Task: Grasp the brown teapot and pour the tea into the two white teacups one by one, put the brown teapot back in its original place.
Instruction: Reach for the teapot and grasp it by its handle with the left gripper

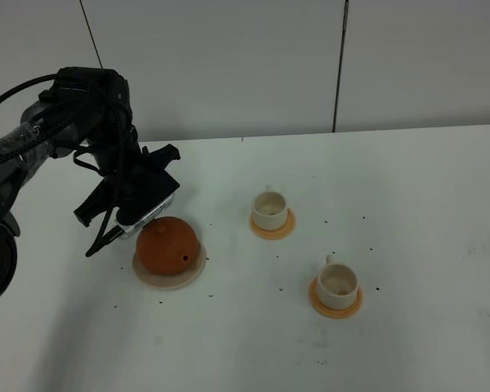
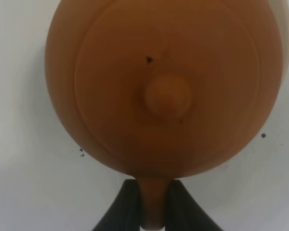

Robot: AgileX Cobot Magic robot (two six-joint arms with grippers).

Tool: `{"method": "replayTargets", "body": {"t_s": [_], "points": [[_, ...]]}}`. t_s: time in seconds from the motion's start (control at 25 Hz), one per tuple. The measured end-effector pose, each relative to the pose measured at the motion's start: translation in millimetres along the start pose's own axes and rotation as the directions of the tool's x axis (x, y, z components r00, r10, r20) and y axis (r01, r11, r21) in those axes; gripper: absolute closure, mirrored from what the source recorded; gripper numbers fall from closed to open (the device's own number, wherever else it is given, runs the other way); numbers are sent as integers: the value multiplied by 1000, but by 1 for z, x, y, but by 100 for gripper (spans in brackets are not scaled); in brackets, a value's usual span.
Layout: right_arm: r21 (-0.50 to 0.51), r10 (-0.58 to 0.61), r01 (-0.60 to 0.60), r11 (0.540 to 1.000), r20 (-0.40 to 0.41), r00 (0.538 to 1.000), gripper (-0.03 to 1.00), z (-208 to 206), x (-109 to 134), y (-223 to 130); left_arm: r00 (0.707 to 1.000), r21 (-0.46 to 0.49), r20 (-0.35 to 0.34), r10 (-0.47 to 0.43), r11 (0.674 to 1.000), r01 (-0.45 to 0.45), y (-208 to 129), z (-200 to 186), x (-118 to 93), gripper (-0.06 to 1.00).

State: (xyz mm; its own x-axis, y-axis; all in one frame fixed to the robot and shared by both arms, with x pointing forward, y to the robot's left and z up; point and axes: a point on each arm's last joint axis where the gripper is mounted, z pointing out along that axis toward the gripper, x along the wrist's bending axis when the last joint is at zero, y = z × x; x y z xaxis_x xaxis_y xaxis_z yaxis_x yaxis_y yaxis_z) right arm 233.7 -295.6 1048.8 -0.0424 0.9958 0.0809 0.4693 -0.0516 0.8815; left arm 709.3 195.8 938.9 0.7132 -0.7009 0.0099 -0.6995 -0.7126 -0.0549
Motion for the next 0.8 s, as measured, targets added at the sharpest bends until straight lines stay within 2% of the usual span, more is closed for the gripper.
{"method": "replayTargets", "body": {"t_s": [0.8], "points": [[0,0,0,1000,0,1000,82,0,0,0,999,-4,-36,-18,1000,18,2,-16,-1,77]]}}
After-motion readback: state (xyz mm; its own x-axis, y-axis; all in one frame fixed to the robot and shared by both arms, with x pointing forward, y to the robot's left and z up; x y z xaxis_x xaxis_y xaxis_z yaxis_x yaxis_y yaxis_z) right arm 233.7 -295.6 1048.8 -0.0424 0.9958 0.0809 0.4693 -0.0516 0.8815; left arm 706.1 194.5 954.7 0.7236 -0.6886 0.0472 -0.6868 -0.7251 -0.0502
